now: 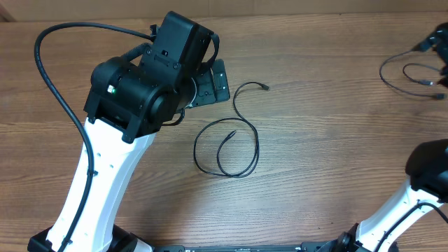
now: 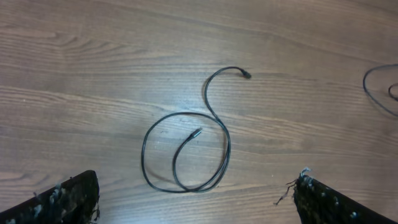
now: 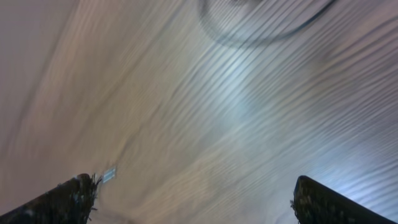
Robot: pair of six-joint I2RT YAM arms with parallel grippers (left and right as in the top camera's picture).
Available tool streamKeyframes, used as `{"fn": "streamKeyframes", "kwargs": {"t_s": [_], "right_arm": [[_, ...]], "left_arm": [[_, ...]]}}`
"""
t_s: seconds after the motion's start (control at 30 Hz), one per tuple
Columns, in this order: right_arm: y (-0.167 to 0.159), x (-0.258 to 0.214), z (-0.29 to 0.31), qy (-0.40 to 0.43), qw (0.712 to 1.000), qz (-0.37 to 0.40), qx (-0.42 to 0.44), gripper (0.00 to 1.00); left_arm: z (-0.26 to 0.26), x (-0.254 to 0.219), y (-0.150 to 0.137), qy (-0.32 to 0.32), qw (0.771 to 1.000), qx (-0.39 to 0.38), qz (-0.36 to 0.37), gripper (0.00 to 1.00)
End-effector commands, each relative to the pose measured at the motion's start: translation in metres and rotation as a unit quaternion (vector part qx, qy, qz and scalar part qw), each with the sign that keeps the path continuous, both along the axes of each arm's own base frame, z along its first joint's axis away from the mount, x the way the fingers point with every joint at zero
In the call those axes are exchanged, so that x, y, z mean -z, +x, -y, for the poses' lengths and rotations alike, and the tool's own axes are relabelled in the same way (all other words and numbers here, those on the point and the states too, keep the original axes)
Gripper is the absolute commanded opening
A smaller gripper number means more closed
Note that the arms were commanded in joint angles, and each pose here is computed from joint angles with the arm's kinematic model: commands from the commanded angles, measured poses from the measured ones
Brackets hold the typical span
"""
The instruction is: Untangle cables
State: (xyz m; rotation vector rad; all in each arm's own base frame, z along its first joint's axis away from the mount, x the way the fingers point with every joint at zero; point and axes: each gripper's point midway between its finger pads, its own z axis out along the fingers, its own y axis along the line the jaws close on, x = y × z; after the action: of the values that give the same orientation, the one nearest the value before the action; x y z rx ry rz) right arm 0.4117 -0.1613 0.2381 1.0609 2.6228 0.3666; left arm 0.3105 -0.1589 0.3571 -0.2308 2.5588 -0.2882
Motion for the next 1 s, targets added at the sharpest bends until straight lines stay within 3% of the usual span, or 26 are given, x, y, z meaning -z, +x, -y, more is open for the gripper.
{"fn": "streamKeyframes", "kwargs": {"t_s": [0.0, 0.1, 0.2, 0.43, 0.57, 0.67, 0.7, 0.83, 0.97], "right_arm": [[0.002, -0.041, -0.064, 0.006, 0.993, 0.056, -0.104, 1.00], [-0.006, -0.076, -0.110, -0.010, 0.983, 0.096, -0.156, 1.00], [-0.026, -0.115, -0.151, -0.029, 0.969, 0.143, -0.200, 1.00], [-0.094, -0.188, -0.200, -0.070, 0.935, 0.243, -0.248, 1.00], [-0.134, -0.203, -0.218, -0.070, 0.920, 0.271, -0.273, 1.00], [-0.166, -0.186, -0.226, -0.063, 0.921, 0.253, -0.291, 1.00], [-0.183, -0.162, -0.228, -0.055, 0.926, 0.223, -0.299, 1.00], [-0.199, -0.096, -0.235, -0.032, 0.935, 0.182, -0.303, 1.00], [-0.214, -0.027, -0.253, 0.028, 0.942, 0.154, -0.297, 1.00]], "left_arm": [[-0.001, -0.004, 0.006, 0.004, 1.000, -0.004, 0.014, 1.00], [-0.005, -0.001, 0.002, 0.021, 1.000, 0.010, 0.006, 1.00], [-0.019, 0.001, -0.005, 0.051, 0.999, -0.001, -0.001, 0.93], [-0.056, -0.019, -0.028, 0.070, 0.996, -0.051, 0.026, 0.91], [-0.075, -0.012, -0.048, 0.071, 0.993, -0.090, 0.022, 0.92], [-0.097, 0.015, -0.066, 0.087, 0.986, -0.140, 0.007, 0.97], [-0.097, 0.036, -0.073, 0.078, 0.987, -0.137, 0.004, 1.00], [-0.079, 0.081, -0.077, 0.022, 0.994, -0.104, 0.009, 1.00], [-0.046, 0.133, -0.085, -0.047, 0.997, -0.053, -0.034, 0.83]]}}
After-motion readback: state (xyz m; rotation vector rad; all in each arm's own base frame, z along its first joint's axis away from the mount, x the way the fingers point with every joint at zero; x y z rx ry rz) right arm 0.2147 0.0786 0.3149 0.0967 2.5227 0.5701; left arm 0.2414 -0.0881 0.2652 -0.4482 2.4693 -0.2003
